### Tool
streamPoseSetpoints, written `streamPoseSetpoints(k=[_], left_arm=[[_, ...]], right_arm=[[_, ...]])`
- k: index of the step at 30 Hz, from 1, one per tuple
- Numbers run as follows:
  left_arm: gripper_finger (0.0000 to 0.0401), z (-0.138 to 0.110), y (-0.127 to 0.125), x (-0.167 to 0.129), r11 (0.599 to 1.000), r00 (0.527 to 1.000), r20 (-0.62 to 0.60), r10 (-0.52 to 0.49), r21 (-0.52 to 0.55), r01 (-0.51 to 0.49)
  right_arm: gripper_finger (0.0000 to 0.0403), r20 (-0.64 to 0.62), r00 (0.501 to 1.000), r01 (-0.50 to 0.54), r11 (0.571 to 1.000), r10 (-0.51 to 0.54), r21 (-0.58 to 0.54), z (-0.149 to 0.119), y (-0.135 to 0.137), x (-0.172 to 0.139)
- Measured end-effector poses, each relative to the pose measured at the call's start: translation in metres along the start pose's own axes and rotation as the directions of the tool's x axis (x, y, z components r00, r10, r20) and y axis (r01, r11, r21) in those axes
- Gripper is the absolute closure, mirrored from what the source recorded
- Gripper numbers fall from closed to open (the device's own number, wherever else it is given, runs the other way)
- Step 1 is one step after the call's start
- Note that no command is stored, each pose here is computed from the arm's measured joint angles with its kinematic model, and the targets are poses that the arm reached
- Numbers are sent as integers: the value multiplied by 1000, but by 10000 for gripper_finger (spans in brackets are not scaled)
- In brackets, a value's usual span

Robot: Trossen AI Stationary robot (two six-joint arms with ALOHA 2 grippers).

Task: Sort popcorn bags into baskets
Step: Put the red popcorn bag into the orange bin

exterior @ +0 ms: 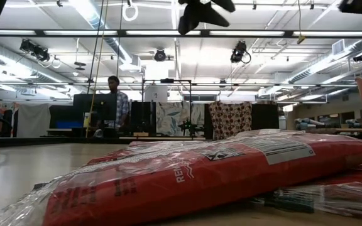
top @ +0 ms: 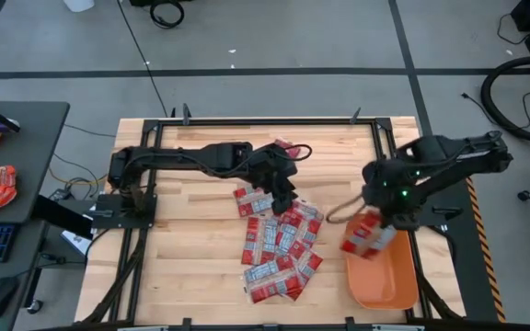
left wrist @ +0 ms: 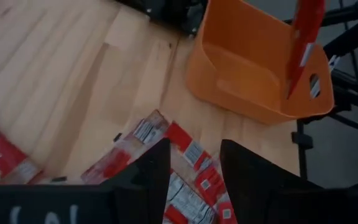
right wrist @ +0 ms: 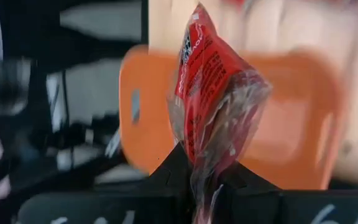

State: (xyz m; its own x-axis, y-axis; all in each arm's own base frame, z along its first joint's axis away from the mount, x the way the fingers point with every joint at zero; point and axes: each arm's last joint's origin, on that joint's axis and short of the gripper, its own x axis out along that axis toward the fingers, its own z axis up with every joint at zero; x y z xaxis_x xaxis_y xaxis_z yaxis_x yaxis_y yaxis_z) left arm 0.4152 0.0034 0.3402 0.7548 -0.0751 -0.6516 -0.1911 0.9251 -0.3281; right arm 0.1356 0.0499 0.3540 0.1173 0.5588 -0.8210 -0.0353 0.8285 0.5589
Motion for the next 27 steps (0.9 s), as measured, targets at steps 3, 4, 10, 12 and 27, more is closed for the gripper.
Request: streamPoseSetpoints(k=[3,4,10,12,27], left_arm=[[255,-5,3,-4,999,998,-55,43,-6,-43],[255,-8,4,-4,998,995,-84,61,-9,-62],[255,-22,5,-5,992,971,-203,126,5,-127],[255,-23,5,-5,991,969,-210,133,8,-134],[255,-24,3,-3,991,970,-203,130,60,-120]], right_arm=[[369,-82,996,-35,999,34,-12,-5,2,13],[369,-105,994,-34,999,32,-11,-7,1,18],[368,-201,979,-25,1000,24,2,-13,-5,52],[364,-207,977,-50,999,50,4,-12,-6,64],[266,-229,970,-66,996,76,52,-14,-21,99]])
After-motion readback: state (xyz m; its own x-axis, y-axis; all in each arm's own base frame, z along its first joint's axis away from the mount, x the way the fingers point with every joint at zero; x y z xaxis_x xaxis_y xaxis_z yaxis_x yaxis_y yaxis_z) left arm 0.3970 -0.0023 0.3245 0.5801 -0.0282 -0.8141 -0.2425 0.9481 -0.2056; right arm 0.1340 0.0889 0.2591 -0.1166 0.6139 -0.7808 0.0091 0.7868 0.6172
